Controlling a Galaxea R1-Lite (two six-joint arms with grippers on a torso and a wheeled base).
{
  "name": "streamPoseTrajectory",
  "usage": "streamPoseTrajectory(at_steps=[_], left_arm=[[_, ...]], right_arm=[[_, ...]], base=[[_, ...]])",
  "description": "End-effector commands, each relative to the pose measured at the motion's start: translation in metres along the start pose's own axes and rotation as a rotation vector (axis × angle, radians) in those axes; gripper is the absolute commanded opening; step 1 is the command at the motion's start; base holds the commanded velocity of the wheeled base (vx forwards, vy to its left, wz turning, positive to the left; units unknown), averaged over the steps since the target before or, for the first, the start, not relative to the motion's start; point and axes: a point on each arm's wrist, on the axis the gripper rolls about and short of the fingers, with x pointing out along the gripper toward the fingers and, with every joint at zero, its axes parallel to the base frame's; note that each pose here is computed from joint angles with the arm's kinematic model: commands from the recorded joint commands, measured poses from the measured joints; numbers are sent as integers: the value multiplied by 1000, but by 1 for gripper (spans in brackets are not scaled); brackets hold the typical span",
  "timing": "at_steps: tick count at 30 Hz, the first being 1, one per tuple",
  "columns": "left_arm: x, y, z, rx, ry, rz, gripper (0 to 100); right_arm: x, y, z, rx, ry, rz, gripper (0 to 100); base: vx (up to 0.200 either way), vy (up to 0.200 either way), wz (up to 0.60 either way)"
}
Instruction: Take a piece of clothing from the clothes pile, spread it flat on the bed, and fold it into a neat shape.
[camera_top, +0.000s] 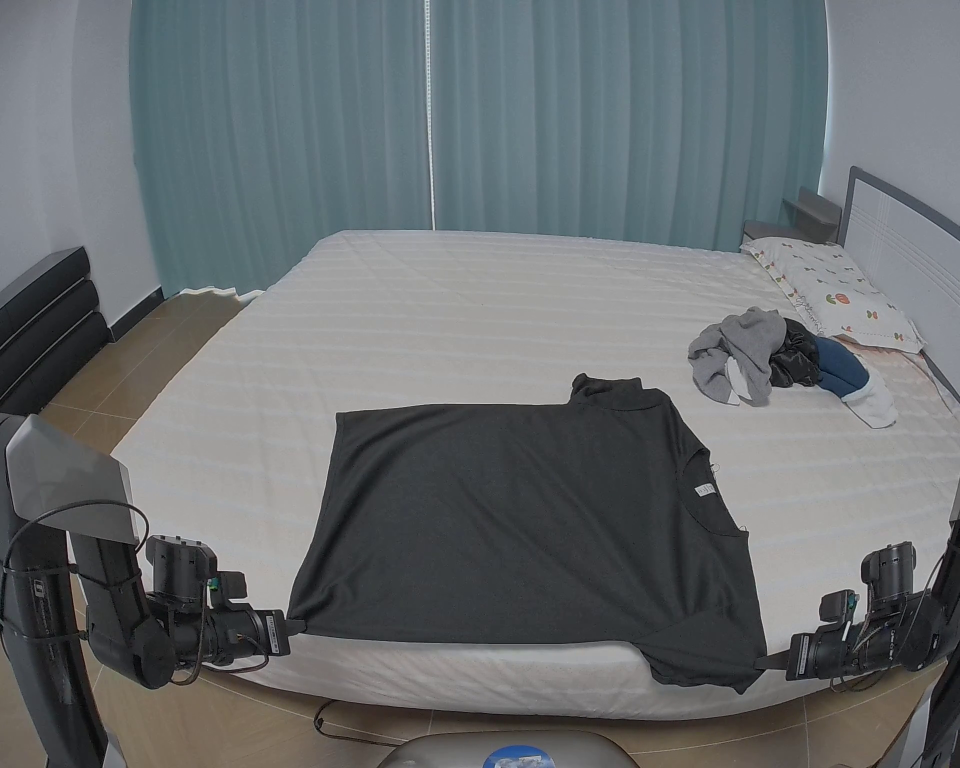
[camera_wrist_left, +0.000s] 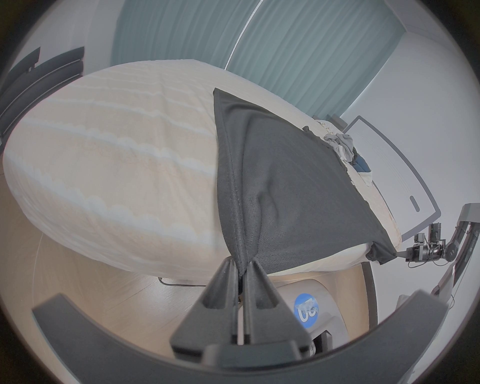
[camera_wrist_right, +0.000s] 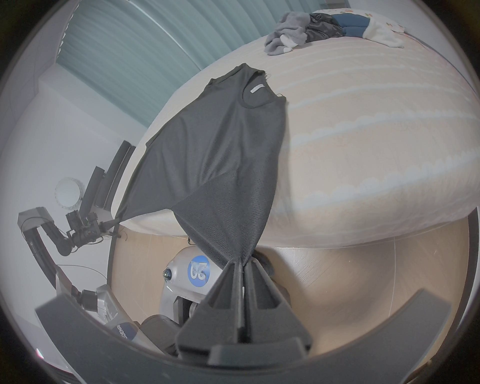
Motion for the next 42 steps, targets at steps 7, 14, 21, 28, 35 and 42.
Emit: streamPoseTrajectory(at_steps=[7,14,21,28,35,42], left_arm=[[-10,-2,-1,19,-12,22,0],[-12,-1,-4,15,2,25,0],[-17,-3,-14,92,47,39,0],[-21,-5,-22,111,73,83,0],[-24,-9,-26,129,83,77,0],[-29,-19,8,107,-80,51,0]], right_arm=[[-20,1,2,3,-78,12,0],[-20,0,-11,-63,40,4,0],[-24,-4,-12,-90,41,-14,0],[-23,-4,-16,-105,70,-14,0],[-25,-4,-14,-108,53,-10,0],[-28,0,13,-85,-75,4,0]], base=[[0,0,0],[0,0,0],[0,0,0],[0,0,0],[0,0,0],[0,0,0]])
